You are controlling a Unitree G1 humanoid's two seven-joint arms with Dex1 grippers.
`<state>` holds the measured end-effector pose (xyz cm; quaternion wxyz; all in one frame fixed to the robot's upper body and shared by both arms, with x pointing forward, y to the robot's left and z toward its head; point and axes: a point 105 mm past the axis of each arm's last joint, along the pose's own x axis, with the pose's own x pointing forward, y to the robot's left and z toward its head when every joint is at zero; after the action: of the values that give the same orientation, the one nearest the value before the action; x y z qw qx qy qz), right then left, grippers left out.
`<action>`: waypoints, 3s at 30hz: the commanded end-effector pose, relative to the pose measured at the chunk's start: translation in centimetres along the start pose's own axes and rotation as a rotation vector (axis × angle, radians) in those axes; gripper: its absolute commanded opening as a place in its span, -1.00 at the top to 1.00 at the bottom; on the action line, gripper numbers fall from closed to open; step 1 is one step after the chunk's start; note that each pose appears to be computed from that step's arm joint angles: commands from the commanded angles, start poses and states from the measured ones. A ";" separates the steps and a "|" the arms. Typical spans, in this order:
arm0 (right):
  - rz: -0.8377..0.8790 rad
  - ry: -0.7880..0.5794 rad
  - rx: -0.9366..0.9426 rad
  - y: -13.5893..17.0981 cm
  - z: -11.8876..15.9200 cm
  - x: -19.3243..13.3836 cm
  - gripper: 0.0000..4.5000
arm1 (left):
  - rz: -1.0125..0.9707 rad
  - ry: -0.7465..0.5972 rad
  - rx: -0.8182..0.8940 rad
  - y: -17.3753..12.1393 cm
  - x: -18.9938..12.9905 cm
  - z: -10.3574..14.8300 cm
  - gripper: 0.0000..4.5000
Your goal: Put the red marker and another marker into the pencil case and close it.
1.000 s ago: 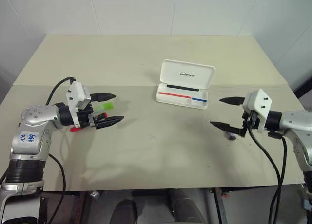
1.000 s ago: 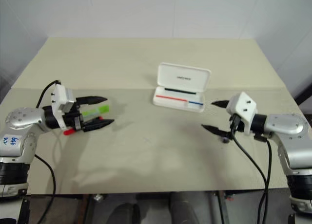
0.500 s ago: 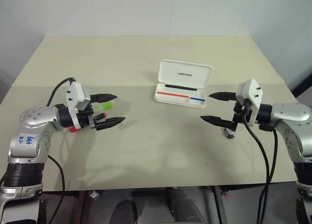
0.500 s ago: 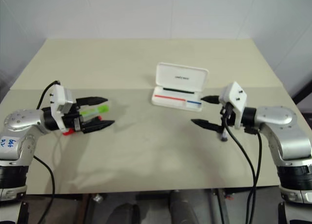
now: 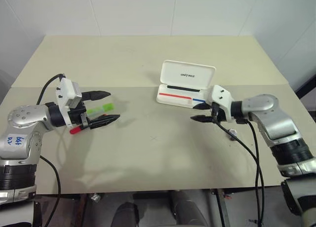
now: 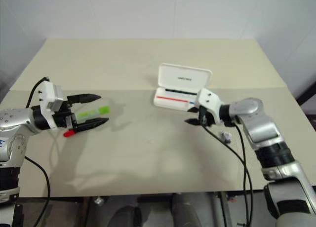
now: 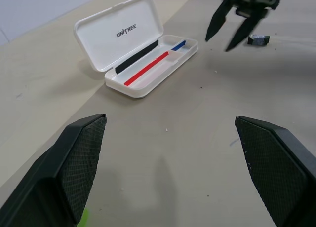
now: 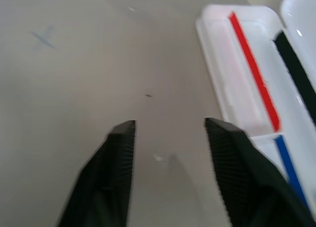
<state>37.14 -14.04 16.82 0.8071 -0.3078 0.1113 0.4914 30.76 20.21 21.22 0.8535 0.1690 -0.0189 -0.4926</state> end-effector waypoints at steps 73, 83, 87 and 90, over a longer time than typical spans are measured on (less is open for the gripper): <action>0.448 0.072 -0.226 8.3 -1.4 1.2 0.98 | -0.013 -0.016 -0.050 -4.6 -0.6 1.7 -1.00; 0.426 0.010 -0.235 7.8 0.0 1.2 0.98 | -0.004 -0.022 -0.042 -4.2 -0.6 1.8 -1.00; 0.427 -0.006 -0.234 7.9 0.5 1.0 0.98 | -0.001 -0.024 -0.037 -4.0 -0.5 1.9 -1.00; 0.433 0.004 -0.224 8.1 0.1 1.0 0.98 | -0.001 -0.026 -0.033 -3.9 -0.4 2.0 -1.00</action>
<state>30.72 -11.06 12.12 0.6408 -0.3606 0.1470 0.6616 27.12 18.60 21.15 0.8602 0.1403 -0.0028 -0.4903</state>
